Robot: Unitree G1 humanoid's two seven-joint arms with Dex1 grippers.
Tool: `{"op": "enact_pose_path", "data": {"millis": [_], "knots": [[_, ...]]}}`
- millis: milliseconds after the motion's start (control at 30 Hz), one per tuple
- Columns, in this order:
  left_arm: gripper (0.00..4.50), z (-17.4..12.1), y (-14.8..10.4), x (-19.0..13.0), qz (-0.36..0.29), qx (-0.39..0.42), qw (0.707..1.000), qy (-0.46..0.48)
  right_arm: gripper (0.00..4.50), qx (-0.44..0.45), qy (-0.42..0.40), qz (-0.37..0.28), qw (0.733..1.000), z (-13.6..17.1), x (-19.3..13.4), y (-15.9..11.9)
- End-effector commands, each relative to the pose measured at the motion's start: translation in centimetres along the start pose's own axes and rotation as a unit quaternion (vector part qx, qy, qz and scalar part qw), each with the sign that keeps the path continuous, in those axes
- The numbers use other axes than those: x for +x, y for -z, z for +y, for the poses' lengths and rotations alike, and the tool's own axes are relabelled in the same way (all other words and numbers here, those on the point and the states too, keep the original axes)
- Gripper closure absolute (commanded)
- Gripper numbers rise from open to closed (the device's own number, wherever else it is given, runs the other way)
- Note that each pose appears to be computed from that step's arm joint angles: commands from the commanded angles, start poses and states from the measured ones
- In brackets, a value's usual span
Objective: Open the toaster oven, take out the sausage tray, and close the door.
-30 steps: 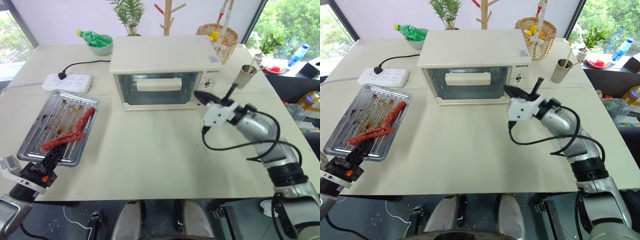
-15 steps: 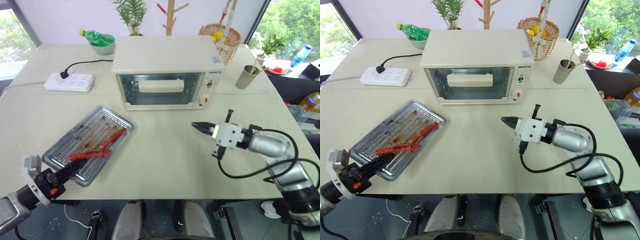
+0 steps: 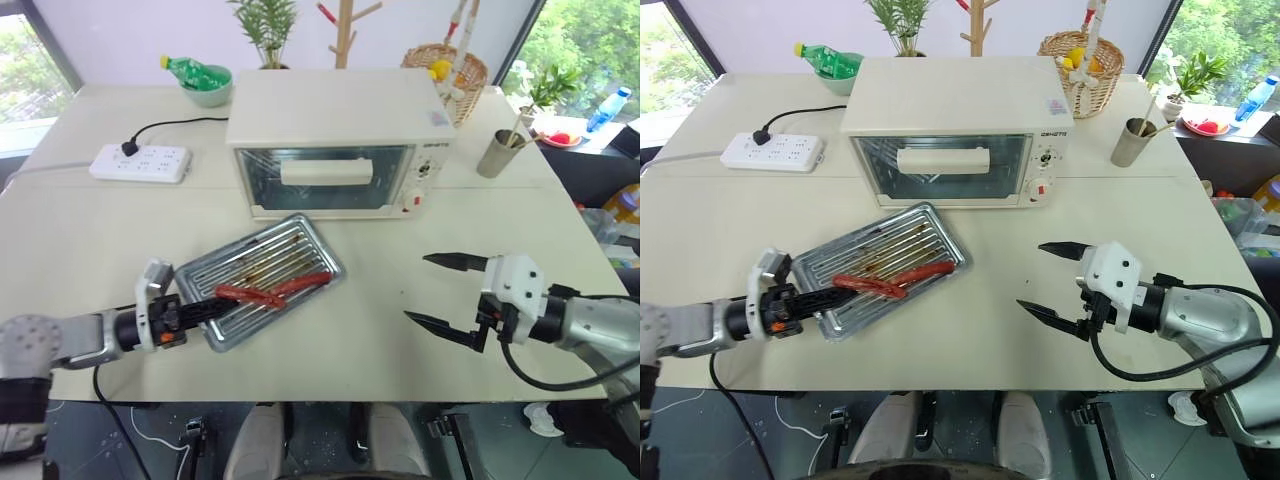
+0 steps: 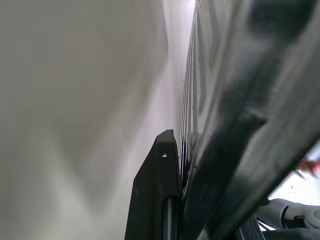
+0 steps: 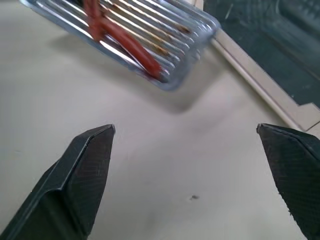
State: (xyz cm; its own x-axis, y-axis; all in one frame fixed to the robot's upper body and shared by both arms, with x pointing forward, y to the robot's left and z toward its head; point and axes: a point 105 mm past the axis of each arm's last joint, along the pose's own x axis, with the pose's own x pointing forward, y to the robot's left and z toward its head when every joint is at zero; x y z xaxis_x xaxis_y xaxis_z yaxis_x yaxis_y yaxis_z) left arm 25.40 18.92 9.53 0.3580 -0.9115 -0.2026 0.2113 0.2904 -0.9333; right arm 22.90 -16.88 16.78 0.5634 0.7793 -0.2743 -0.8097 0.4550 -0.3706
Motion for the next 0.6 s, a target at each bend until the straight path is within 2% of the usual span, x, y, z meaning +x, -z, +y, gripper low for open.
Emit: {"op": "enact_pose_path", "data": {"millis": [33, 333, 600], "knots": [[4.50, 0.0, -0.5, 1.2, 0.029, 0.006, 0.999, 0.019, 0.11, -0.022, 0.036, 0.002, 0.999, -0.2, -0.9, -1.1], [4.50, -0.2, -1.9, 4.2, 0.095, 0.037, 0.994, 0.040, 0.11, -0.011, 0.062, 0.032, 0.997, 1.7, -1.6, -0.4], [4.50, 0.0, -1.3, 6.8, 0.168, 0.070, 0.982, 0.038, 0.11, 0.000, 0.074, 0.051, 0.996, 2.2, -2.1, 0.4]]}}
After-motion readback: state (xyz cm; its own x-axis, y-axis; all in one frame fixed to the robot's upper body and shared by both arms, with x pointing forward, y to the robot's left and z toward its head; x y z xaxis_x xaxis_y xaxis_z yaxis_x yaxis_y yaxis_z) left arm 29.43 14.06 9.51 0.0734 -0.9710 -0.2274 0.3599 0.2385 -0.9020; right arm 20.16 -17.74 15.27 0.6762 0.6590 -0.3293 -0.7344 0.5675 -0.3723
